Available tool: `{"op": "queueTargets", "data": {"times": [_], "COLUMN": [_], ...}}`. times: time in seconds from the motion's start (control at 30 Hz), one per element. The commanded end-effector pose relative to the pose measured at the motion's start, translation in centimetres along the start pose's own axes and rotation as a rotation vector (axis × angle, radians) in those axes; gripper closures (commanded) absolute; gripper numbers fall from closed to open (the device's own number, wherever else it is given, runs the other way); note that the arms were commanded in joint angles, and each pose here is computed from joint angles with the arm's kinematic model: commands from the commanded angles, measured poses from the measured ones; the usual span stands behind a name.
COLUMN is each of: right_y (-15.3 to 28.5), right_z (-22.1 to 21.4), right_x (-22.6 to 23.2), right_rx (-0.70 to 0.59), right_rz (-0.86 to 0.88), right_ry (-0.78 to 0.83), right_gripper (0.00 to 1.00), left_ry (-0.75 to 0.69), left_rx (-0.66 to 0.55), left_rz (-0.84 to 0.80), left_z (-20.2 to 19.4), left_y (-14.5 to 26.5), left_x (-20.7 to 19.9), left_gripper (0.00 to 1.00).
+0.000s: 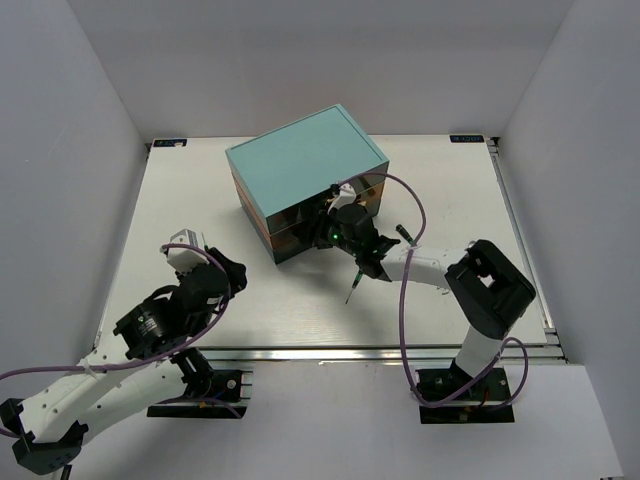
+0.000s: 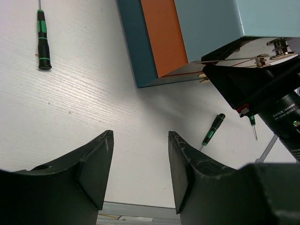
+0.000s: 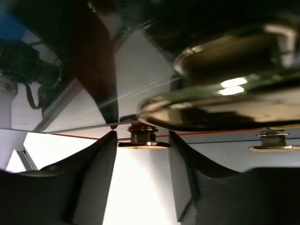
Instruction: Sort the tools into containers
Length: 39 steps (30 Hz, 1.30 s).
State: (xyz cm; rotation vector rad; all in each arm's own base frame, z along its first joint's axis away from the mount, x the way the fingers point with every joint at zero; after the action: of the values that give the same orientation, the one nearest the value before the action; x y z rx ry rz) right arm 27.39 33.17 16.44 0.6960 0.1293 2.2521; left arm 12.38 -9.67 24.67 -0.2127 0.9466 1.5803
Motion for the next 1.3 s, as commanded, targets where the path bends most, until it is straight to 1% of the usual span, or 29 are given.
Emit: {"op": "queueTargets", "data": {"times": [0.0,0.13,0.23,0.33,0.37,0.5,0.53,0.6,0.63,0.7,0.73,0.8,0.93,1.0,1.1,1.13,1.17,1.2,1.27], "right_y": [-1.2,-1.6,-1.9,-2.0,-1.9,-0.5,0.1,1.2,1.9,3.2,3.9,5.3,7.8,8.5,9.3,9.4,9.4,9.5,9.7], "right_z": [2.2,2.0,1.6,1.3,1.2,0.8,0.1,0.2,-0.7,-0.4,-1.3,-1.0,-1.5,-2.3,-2.8,-2.9,-2.8,-2.9,-2.8], "right_x": [1.3,1.1,0.8,0.5,0.5,0.1,-0.3,-0.2,-0.7,-0.5,-0.9,-0.7,-0.8,-1.2,-1.3,-1.4,-1.3,-1.4,-1.4], "right_rx": [-0.094,-0.093,-0.088,-0.081,-0.08,-0.077,-0.059,-0.067,-0.046,-0.057,-0.033,-0.046,-0.039,-0.016,-0.015,-0.013,-0.016,-0.015,-0.02], "right_rz": [0.064,0.058,0.048,0.038,0.034,0.02,0.011,0.016,0.01,0.021,0.012,0.022,0.023,0.011,0.02,0.023,0.028,0.029,0.041], "right_ry": [0.014,0.016,0.021,0.017,0.017,0.018,0.016,0.016,0.015,0.016,0.014,0.011,-0.007,-0.015,-0.011,-0.006,0.008,0.012,0.019], "right_gripper": [0.48,0.5,0.54,0.64,0.72,0.73,0.74,0.74,0.74,0.74,0.74,0.74,0.72,0.71,0.63,0.55,0.5,0.47,0.45], "left_ry": [0.009,0.006,-0.004,-0.006,-0.005,-0.001,-0.003,-0.008,-0.008,-0.025,-0.03,-0.042,-0.069,-0.091,-0.125,-0.132,-0.138,-0.161,-0.189], "left_rx": [-0.033,-0.041,-0.046,-0.049,-0.053,-0.06,-0.063,-0.072,-0.076,-0.093,-0.098,-0.114,-0.133,-0.138,-0.153,-0.16,-0.164,-0.163,-0.163], "left_rz": [0.017,0.024,0.033,0.036,0.036,0.038,0.04,0.047,0.051,0.063,0.069,0.082,0.106,0.117,0.137,0.141,0.135,0.135,0.138], "left_z": [0.1,0.2,0.2,0.3,0.3,0.2,0.2,0.0,0.0,-0.1,-0.1,-0.2,-0.4,-0.6,-0.7,-0.6,-0.6,-0.6,-0.7], "left_y": [-0.4,-0.5,-0.8,-0.9,-0.9,-1.0,-1.1,-1.2,-1.3,-1.6,-1.7,-2.0,-2.4,-2.7,-3.2,-3.3,-3.4,-3.5,-4.0], "left_x": [0.0,-0.4,-0.6,-0.9,-0.9,-0.8,-0.7,-0.4,-0.3,-0.1,0.0,0.2,0.6,0.6,0.7,0.6,0.3,0.2,-0.6], "left_gripper": [0.4,0.39,0.39,0.39,0.39,0.38,0.38,0.38,0.38,0.38,0.37,0.36,0.33,0.31,0.28,0.28,0.28,0.27,0.27]}}
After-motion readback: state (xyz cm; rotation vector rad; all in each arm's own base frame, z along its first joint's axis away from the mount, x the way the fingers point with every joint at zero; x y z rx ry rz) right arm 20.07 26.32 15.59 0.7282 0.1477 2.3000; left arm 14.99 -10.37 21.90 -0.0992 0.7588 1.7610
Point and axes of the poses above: each gripper's point midway between its finger pads, its own y axis back along the fingers, its own x axis along the line the jaws close on, z = x × y, the point moved 8 cm from there along y, back along the fingers, and after that the axes turned 10 degrees about y, right-handed, at the moved point
